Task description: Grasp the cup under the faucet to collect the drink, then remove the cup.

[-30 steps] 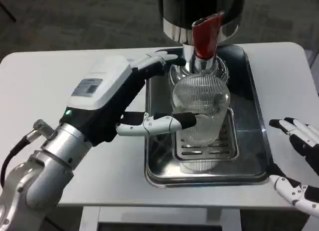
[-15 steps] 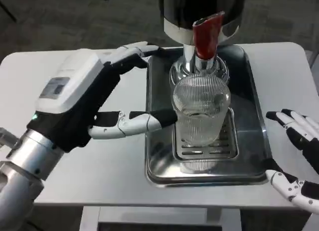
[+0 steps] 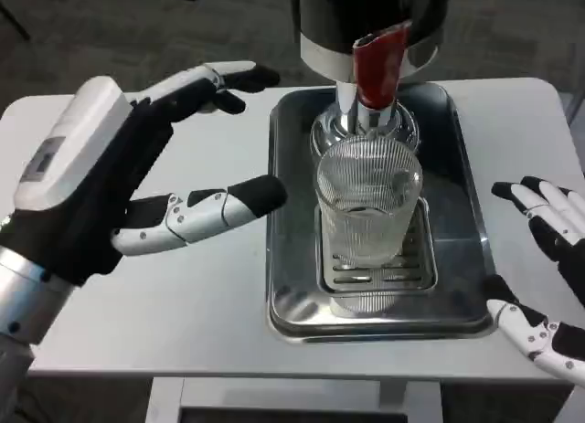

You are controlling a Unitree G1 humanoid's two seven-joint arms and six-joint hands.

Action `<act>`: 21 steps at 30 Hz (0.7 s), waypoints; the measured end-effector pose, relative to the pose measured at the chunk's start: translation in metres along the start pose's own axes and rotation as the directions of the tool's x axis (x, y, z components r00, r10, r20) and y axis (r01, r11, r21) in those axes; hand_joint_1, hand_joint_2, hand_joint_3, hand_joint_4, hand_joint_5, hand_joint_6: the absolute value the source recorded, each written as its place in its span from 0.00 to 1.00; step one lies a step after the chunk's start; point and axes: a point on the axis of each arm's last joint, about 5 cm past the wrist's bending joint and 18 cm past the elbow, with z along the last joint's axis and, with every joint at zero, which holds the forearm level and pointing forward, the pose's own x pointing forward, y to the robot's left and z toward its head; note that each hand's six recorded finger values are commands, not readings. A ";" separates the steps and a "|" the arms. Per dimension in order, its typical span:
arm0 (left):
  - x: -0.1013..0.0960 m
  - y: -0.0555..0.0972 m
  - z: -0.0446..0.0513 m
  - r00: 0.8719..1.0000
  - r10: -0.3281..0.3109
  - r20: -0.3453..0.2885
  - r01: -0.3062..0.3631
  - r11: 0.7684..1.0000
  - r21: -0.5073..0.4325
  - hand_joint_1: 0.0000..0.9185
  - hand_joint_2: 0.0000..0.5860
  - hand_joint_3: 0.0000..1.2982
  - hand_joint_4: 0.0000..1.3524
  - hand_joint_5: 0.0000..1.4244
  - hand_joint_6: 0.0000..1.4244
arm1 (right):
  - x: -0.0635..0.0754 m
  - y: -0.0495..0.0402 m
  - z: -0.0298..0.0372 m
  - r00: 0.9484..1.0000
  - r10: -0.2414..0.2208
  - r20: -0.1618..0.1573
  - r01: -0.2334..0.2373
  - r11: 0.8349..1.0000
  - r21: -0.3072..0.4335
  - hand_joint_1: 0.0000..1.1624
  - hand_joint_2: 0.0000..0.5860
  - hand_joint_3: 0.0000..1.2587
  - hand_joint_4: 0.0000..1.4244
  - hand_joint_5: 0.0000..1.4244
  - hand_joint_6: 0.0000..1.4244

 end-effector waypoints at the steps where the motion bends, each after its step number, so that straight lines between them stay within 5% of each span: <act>1: 0.000 0.001 0.0007 1.000 0.004 0.005 -0.004 1.000 -0.015 0.06 0.18 0.26 0.23 0.27 0.24 | 0.000 0.0000 0.0007 1.000 -0.003 0.002 0.003 1.000 0.002 0.35 0.84 0.05 0.00 0.00 0.00; 11: 0.014 0.016 0.0095 0.996 0.040 0.080 -0.027 0.987 -0.160 0.00 0.19 0.22 0.20 0.26 0.21 | -0.001 0.0007 0.0030 1.000 -0.017 -0.001 0.017 1.000 0.008 0.35 0.83 0.05 0.00 0.00 0.00; 21: 0.040 0.032 0.0216 0.982 0.029 0.184 0.031 0.948 -0.316 0.00 0.18 0.19 0.18 0.26 0.22 | -0.003 0.0021 0.0024 1.000 -0.014 -0.006 0.014 1.000 0.017 0.35 0.83 0.05 0.00 0.00 0.00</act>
